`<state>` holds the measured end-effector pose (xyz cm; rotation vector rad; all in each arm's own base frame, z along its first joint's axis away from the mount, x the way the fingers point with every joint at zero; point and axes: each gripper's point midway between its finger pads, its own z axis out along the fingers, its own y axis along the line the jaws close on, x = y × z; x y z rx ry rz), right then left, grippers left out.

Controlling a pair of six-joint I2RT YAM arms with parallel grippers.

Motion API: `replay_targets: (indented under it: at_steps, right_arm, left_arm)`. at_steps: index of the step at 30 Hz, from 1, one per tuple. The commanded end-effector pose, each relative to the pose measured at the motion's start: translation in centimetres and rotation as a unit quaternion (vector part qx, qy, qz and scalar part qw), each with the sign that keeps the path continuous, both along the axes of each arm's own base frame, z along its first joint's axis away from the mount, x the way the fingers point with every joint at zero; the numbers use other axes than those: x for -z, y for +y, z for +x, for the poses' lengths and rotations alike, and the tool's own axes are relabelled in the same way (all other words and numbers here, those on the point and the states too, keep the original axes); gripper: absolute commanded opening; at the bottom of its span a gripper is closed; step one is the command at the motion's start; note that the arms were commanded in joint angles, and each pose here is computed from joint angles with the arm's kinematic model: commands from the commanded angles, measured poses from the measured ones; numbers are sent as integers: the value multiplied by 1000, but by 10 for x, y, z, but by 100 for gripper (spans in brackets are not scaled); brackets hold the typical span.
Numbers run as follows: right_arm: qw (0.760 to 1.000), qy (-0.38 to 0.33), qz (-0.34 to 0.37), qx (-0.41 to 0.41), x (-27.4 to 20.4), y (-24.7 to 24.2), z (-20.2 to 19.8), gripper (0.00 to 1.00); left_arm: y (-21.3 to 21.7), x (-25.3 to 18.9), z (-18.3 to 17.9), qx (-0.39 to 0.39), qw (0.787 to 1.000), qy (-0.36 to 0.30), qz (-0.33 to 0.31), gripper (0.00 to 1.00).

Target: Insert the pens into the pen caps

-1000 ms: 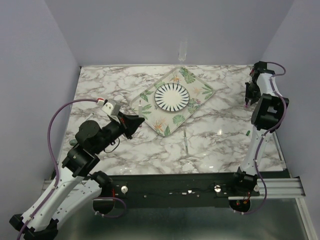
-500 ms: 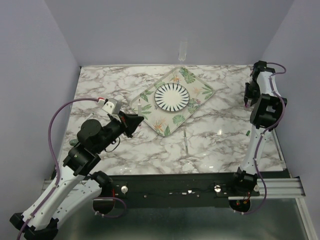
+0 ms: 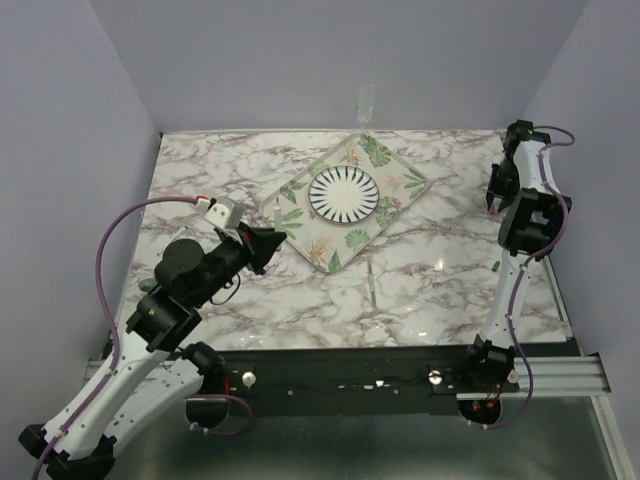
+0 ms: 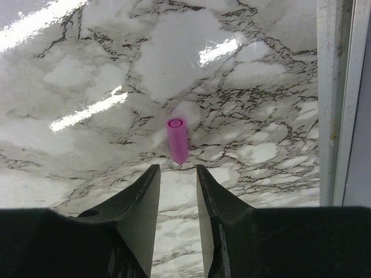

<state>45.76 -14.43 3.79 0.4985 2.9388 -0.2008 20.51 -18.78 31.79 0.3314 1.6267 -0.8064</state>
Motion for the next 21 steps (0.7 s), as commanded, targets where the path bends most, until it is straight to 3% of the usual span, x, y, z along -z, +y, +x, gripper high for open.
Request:
replay_targets:
  at_steps: [1, 16, 21]
  right_arm:
    - [999, -7, -12, 47, 1, -6, 4, 38]
    - [996, -10, -27, 88, 0, -9, 3, 36]
    - [994, 2, -11, 113, 1, -2, -4, 39]
  left_arm:
    - [5, -3, 2, -16, 1000, -10, 3, 0]
    - [14, -9, 2, -38, 999, -26, 4, 0]
    - [16, -10, 1, -43, 999, -33, 7, 0]
